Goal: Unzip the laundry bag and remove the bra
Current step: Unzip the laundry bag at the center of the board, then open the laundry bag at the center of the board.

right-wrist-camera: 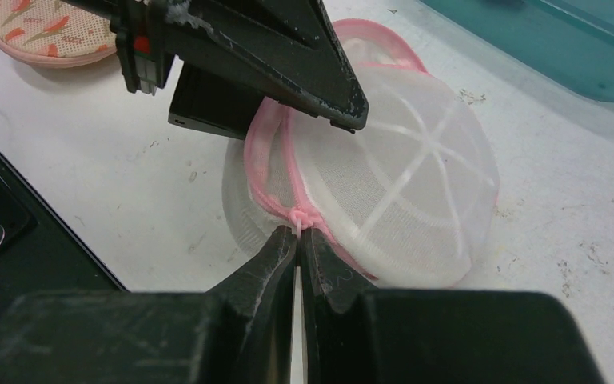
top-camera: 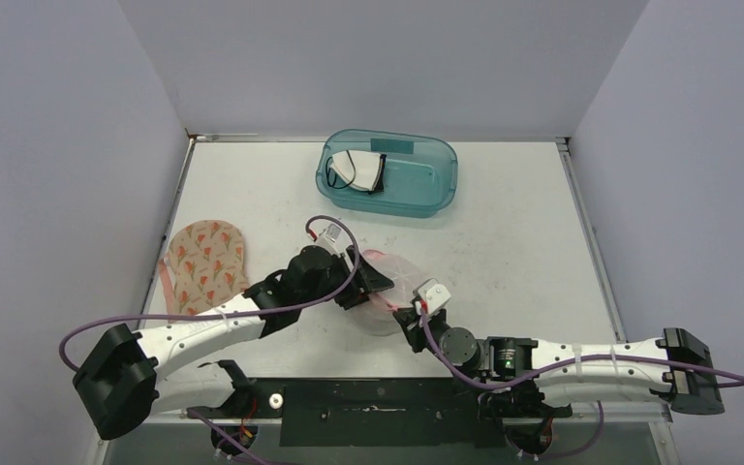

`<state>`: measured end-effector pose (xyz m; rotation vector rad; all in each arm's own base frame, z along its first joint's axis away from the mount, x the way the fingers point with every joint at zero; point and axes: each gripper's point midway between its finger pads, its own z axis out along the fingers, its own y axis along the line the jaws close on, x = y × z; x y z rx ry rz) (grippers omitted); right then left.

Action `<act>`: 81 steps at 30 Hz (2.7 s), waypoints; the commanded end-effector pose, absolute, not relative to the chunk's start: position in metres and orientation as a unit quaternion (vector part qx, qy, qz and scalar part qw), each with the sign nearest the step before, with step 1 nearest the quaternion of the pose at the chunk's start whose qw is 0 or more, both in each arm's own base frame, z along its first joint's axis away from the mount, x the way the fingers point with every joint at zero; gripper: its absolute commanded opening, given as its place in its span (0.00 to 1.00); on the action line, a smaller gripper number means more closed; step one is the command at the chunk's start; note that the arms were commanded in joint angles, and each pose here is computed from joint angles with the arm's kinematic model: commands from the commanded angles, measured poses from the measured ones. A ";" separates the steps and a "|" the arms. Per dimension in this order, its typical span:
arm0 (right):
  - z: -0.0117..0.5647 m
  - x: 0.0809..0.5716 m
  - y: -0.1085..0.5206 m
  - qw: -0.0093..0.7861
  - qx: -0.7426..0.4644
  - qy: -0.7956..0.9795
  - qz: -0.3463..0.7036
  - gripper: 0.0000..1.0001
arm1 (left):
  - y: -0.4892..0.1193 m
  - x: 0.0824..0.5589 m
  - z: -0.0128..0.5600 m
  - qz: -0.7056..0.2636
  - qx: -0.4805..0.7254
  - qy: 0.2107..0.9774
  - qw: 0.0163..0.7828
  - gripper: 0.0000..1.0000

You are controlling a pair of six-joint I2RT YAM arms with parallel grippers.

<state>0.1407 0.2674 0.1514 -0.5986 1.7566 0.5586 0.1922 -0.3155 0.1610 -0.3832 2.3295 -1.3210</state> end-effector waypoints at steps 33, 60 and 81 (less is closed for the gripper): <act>0.146 0.146 0.249 0.568 -0.204 0.767 0.219 0.05 | -0.276 0.215 0.173 -0.486 -0.226 0.790 0.298 0.00; 0.175 0.161 0.260 0.433 0.088 0.744 0.501 0.91 | -0.249 0.208 0.180 -0.553 -0.295 0.639 0.446 0.00; 0.152 0.174 0.295 0.292 0.189 0.730 0.588 0.94 | -0.254 0.209 0.191 -0.539 -0.283 0.576 0.545 0.00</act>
